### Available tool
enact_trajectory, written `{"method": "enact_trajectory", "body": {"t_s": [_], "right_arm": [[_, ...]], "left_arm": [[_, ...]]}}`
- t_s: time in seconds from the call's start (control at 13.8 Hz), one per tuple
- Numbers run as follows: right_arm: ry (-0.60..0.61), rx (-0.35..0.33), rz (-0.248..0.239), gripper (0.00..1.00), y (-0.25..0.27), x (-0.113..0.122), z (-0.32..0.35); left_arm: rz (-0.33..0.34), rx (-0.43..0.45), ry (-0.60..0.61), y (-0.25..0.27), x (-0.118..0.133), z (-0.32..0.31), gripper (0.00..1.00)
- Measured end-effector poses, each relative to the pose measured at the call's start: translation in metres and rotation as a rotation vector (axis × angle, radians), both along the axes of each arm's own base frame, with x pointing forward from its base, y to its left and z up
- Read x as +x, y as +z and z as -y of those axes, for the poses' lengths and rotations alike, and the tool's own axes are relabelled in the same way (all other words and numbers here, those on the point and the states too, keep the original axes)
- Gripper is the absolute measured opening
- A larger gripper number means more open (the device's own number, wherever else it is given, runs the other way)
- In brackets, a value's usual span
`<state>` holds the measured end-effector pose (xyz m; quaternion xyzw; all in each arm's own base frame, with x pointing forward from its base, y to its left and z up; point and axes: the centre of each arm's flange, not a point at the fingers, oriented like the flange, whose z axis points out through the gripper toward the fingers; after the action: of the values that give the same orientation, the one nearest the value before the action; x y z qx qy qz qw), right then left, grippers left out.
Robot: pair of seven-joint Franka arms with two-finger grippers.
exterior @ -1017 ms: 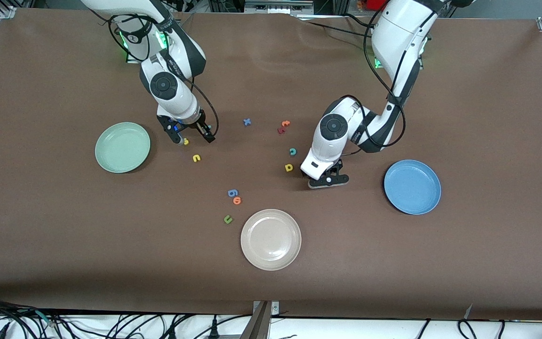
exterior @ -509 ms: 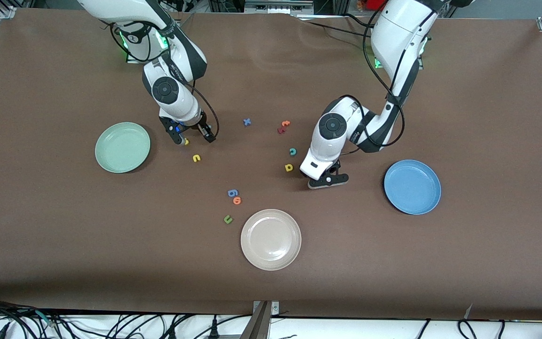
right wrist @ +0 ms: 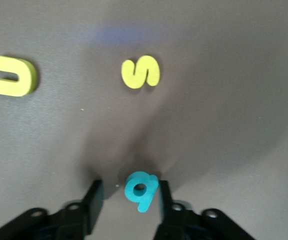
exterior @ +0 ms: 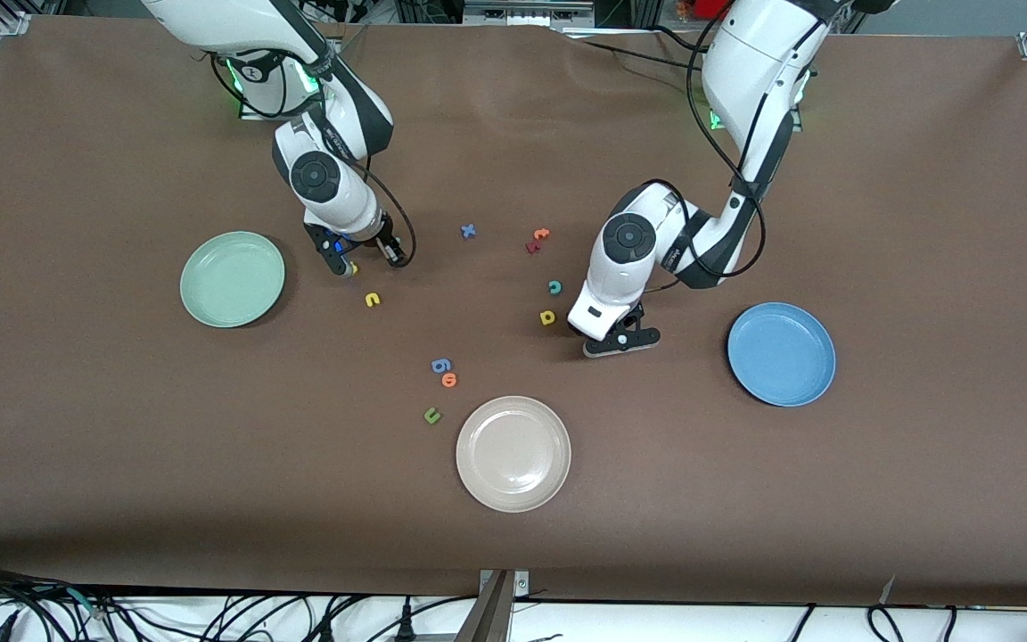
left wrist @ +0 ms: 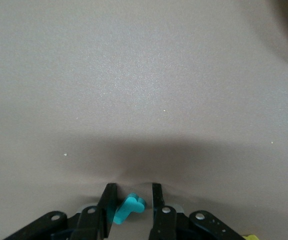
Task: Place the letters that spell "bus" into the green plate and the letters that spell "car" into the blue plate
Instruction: 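Grasp the teal q with the right gripper while the left gripper grasps teal r, then drop the q on the green plate while the left gripper carries r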
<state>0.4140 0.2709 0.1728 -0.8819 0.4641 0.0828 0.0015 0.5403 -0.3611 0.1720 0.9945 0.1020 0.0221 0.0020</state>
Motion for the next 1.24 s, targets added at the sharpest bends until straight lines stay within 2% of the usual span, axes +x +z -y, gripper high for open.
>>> {"method": "enact_trajectory", "body": {"t_s": [0.07,0.15,0.22,0.65,0.87,1.09,1.24], "right_arm": [[-0.001,0.001,0.002,0.33,0.000,0.000,0.000],[-0.001,0.001,0.002,0.33,0.000,0.000,0.000],[-0.001,0.002,0.003,0.27,0.001,0.000,0.000],[0.003,-0.006,-0.006,0.27,0.003,0.000,0.001],[0.010,-0.074,-0.071,0.27,0.041,0.012,0.007],[0.048,-0.146,-0.169,0.27,0.126,0.049,0.041],[0.103,-0.135,-0.213,0.27,0.181,0.079,0.078]], "left_arm": [[-0.001,0.001,0.000,0.000,0.000,0.000,0.35],[-0.001,0.001,0.000,0.000,0.000,0.000,0.35],[-0.001,0.001,0.000,0.000,0.000,0.000,0.35],[-0.007,0.006,-0.002,0.000,-0.001,0.001,0.35],[-0.010,0.008,-0.002,0.000,-0.001,0.001,0.35],[-0.011,0.009,-0.003,0.000,-0.002,0.002,0.34],[-0.020,0.016,-0.002,0.000,-0.003,0.003,0.33]]}}
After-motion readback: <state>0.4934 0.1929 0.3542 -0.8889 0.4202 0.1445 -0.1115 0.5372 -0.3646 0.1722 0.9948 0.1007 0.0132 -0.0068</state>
